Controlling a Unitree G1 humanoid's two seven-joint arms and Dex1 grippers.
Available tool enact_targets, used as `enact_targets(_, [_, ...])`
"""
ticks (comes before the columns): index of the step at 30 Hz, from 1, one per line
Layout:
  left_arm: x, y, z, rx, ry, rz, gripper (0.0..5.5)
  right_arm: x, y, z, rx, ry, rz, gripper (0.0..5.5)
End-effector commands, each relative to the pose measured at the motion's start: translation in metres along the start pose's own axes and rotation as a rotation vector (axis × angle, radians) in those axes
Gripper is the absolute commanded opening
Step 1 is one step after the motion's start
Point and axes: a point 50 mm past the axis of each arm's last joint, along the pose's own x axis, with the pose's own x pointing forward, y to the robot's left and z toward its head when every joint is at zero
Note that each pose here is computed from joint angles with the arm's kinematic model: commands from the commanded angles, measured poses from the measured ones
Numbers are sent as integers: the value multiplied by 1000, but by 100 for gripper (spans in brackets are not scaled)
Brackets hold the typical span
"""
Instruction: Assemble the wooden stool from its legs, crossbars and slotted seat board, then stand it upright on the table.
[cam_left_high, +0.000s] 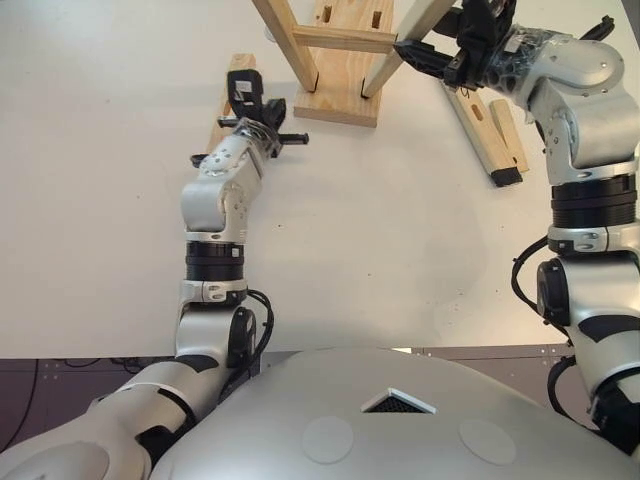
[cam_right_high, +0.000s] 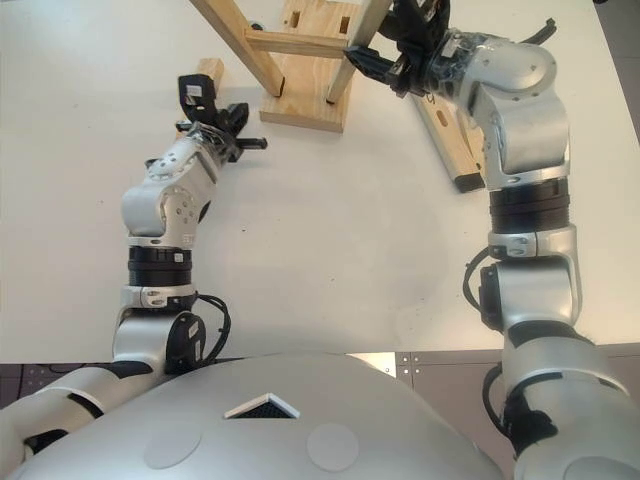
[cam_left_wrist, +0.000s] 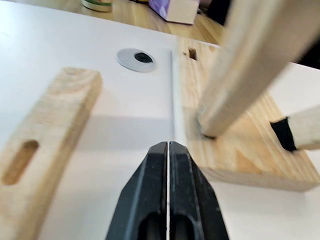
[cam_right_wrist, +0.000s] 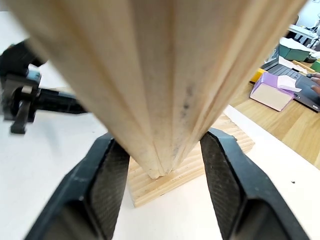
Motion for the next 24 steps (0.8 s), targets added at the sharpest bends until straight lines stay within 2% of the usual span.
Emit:
enact_targets(1, [4,2,2,0,-5,18,0,1,7,-11,31,46,35,303])
enact_targets(2, [4,1,0,-2,-4,16,0,2,8,-11,29,49,32,323])
enact_targets(11, [5,13,2,-16,-26,65,0,4,4,-12,30,63,15,323])
enact_targets(20, [11,16,-6,-47,-4,77,0,29,22,-20,110,30,-1,323])
enact_targets(24, [12,18,-11,-53,5,84,0,36,16,-24,132,40,-77,323])
